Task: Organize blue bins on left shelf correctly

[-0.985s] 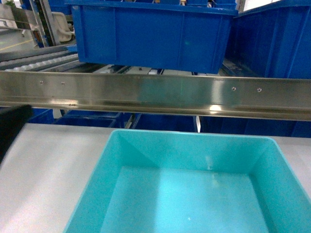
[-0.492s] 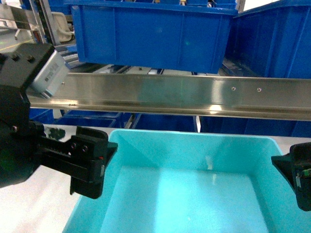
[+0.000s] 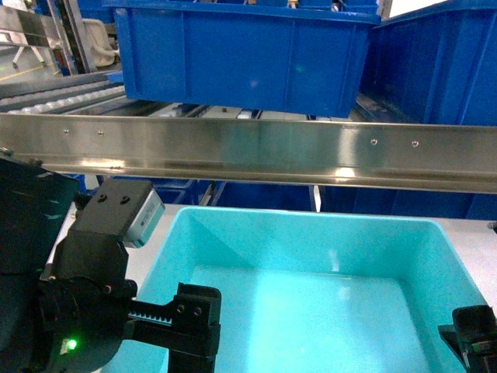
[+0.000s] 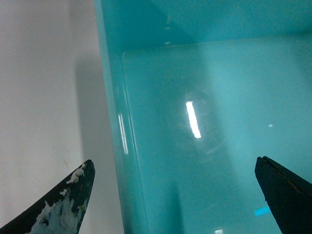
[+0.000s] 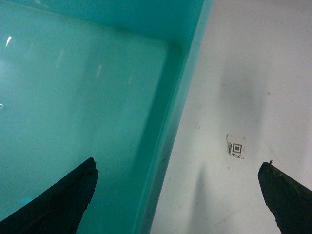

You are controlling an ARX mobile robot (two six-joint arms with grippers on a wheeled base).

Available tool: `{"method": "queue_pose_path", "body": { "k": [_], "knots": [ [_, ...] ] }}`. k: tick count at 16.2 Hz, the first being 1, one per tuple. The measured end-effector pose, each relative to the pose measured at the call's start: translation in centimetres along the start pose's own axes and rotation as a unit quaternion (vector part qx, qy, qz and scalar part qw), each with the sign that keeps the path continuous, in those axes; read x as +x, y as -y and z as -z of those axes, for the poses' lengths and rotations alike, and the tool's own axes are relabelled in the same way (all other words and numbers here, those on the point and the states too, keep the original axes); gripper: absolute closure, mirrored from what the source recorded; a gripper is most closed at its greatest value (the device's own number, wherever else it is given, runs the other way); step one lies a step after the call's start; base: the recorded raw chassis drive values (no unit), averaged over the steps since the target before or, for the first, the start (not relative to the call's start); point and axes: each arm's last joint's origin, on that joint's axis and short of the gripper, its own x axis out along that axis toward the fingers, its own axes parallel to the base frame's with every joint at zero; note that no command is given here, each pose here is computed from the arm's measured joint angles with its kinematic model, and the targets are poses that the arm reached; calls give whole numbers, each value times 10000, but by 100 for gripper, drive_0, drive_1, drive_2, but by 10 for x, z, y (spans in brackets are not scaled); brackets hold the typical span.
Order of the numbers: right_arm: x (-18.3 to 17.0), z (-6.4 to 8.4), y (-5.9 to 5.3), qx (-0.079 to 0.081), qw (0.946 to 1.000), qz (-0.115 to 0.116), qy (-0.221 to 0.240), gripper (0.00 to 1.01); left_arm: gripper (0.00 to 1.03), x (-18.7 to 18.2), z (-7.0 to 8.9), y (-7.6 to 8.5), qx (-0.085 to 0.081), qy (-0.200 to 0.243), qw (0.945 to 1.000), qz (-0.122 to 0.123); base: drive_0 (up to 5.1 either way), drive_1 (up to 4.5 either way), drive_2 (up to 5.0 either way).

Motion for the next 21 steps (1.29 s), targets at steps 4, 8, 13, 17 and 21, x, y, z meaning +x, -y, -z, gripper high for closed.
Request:
{"method": "queue_pose_path", "body": {
  "k": [4, 8, 13, 17, 21],
  "knots": [
    [7, 23, 3, -68, 9997, -1, -247, 3, 5, 6, 10, 4, -17, -187, 9996, -190, 0, 0, 0],
    [8, 28, 4, -103, 9998, 11, -182, 3, 5, 9, 24, 1, -137, -388, 9982, -448, 0, 0, 0],
    [8, 30, 3, -129, 9998, 24, -130, 52, 41, 9, 27, 1, -229, -483, 9971, -545, 0, 0, 0],
    [8, 30, 1, 29, 10000, -45, -52, 89, 79, 9, 28, 2, -266, -525, 9967, -557, 0, 0, 0],
    [1, 30, -4, 327, 9993, -98, 159, 93, 101, 3, 27, 2, -264, -397, 9973, -561, 0, 0, 0]
  ]
}}
